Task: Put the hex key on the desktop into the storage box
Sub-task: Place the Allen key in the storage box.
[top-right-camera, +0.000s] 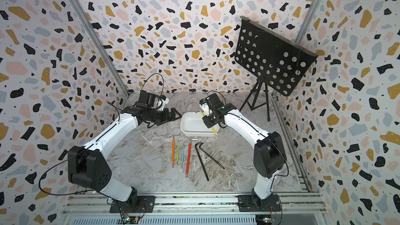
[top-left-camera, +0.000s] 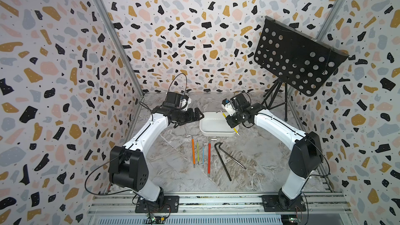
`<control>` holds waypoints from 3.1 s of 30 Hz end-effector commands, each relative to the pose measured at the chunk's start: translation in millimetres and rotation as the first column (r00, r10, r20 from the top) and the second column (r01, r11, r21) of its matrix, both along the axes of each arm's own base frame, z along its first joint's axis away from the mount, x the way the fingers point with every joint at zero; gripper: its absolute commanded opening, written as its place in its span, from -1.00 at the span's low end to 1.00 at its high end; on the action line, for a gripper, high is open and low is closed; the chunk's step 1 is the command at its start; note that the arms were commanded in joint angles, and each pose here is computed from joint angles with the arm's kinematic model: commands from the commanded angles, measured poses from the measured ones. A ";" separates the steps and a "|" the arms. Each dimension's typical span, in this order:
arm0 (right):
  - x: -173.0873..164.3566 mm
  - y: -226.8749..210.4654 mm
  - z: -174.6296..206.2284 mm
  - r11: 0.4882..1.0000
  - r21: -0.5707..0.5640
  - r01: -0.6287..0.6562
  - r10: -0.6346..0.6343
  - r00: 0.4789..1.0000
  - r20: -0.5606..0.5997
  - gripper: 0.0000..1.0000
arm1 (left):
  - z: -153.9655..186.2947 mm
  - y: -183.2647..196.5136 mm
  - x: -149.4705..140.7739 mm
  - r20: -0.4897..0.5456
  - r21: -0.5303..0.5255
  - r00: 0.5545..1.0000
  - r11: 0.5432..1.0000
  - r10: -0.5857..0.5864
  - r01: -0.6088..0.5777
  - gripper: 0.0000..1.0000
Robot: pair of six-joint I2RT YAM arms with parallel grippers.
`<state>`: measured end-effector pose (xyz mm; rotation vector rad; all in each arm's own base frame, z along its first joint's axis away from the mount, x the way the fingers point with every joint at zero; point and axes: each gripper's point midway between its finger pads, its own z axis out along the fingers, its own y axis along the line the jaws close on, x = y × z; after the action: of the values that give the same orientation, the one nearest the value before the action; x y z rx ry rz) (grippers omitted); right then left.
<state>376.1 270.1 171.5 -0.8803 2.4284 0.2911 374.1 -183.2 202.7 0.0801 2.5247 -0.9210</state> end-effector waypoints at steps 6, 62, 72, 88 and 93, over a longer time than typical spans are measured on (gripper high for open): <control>24.2 15.4 23.6 0.995 -0.032 -0.100 0.102 0.990 0.097 -1.00 | 3.0 6.4 3.1 0.023 0.000 0.999 0.999 0.040 -0.040 0.99; 56.0 42.3 -92.4 0.985 -0.093 -0.143 0.137 0.988 -0.071 -0.69 | -9.9 20.4 12.7 -0.058 -0.049 0.994 0.995 0.089 -0.092 0.99; 51.8 45.0 -84.6 0.990 -0.059 -0.125 0.120 0.989 -0.087 -0.45 | -13.5 20.4 11.4 -0.068 -0.047 0.994 0.995 0.088 -0.091 0.99; 20.7 19.8 28.1 0.996 0.064 -0.065 0.058 0.993 0.103 -0.34 | -6.1 10.1 -3.1 0.010 0.020 0.999 0.999 0.044 -0.044 0.97; -14.1 8.0 45.7 0.989 0.122 -0.079 0.069 0.994 0.085 -0.34 | -5.5 -5.7 -10.5 -0.019 -0.032 1.000 0.999 -0.010 0.010 0.98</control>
<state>379.3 282.5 215.5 -0.9262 2.2562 0.3645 367.3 -181.6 188.6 0.0181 2.5594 -0.9248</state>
